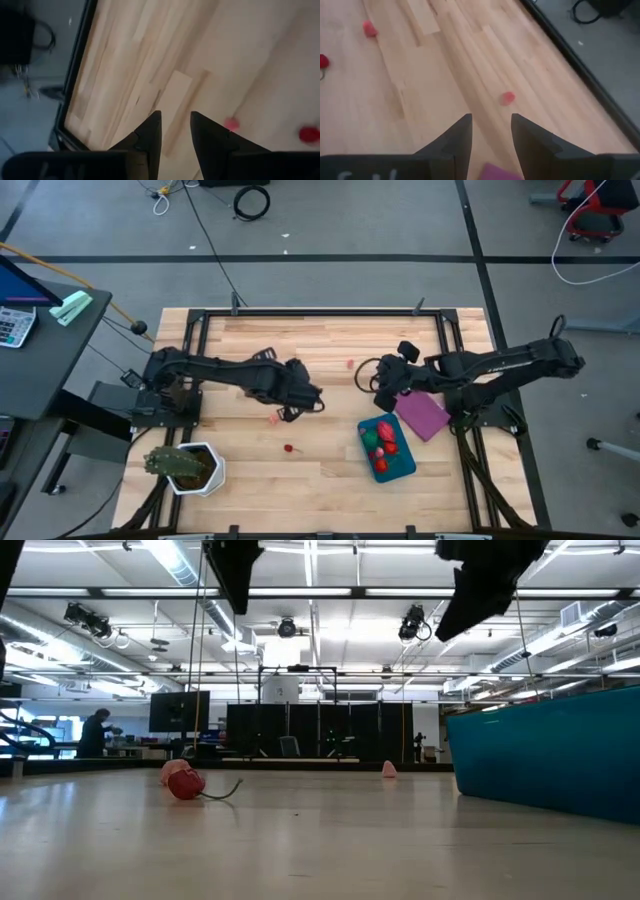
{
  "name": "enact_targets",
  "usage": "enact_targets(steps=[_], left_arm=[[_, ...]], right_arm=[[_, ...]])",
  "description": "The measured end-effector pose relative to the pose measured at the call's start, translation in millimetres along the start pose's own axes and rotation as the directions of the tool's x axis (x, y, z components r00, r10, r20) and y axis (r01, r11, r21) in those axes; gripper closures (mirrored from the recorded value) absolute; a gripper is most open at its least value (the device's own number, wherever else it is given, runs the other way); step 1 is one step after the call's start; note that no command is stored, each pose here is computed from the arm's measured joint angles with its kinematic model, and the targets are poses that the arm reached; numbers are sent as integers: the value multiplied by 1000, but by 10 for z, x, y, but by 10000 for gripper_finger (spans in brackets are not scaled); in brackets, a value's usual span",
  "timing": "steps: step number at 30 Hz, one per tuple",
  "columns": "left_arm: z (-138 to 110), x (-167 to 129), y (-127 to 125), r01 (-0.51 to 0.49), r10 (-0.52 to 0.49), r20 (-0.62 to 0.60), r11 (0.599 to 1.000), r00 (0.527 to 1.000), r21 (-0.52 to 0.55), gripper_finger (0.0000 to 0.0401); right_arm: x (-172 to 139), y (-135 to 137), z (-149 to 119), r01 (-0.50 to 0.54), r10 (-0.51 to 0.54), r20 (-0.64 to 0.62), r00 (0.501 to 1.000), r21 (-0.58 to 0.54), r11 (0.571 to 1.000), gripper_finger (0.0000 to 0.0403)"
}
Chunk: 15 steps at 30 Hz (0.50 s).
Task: Pick and placing Produce into tupperware
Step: Put the peach into the blue bin
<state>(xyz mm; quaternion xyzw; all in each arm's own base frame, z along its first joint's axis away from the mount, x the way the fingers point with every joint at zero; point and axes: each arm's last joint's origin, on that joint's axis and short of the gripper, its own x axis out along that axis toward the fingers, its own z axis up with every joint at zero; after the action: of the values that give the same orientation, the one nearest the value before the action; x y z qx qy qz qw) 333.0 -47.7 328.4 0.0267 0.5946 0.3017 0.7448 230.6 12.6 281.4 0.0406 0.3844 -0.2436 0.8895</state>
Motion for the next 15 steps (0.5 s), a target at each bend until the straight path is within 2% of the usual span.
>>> enact_targets(steps=[3, 7, 11, 15], left_arm=[[-53, -73, -32, -20, 18, 29, 998, 999, 63, 292], [-112, -206, 46, -24, 19, 81, 998, 997, 64, 292], [-209, -416, 268, 14, -17, 139, 1000, 990, 19, 291], [-391, -695, 597, 77, -66, 225, 996, 972, -39, 291]], right_arm=[[123, -33, -43, -41, 41, -12, 999, 22, 999, 258], [286, -69, -169, -59, 60, -25, 998, 46, 997, 258], [415, -90, -315, -61, 64, -41, 997, 73, 995, 258], [522, -74, -452, -97, 100, -31, 995, 91, 991, 258]])
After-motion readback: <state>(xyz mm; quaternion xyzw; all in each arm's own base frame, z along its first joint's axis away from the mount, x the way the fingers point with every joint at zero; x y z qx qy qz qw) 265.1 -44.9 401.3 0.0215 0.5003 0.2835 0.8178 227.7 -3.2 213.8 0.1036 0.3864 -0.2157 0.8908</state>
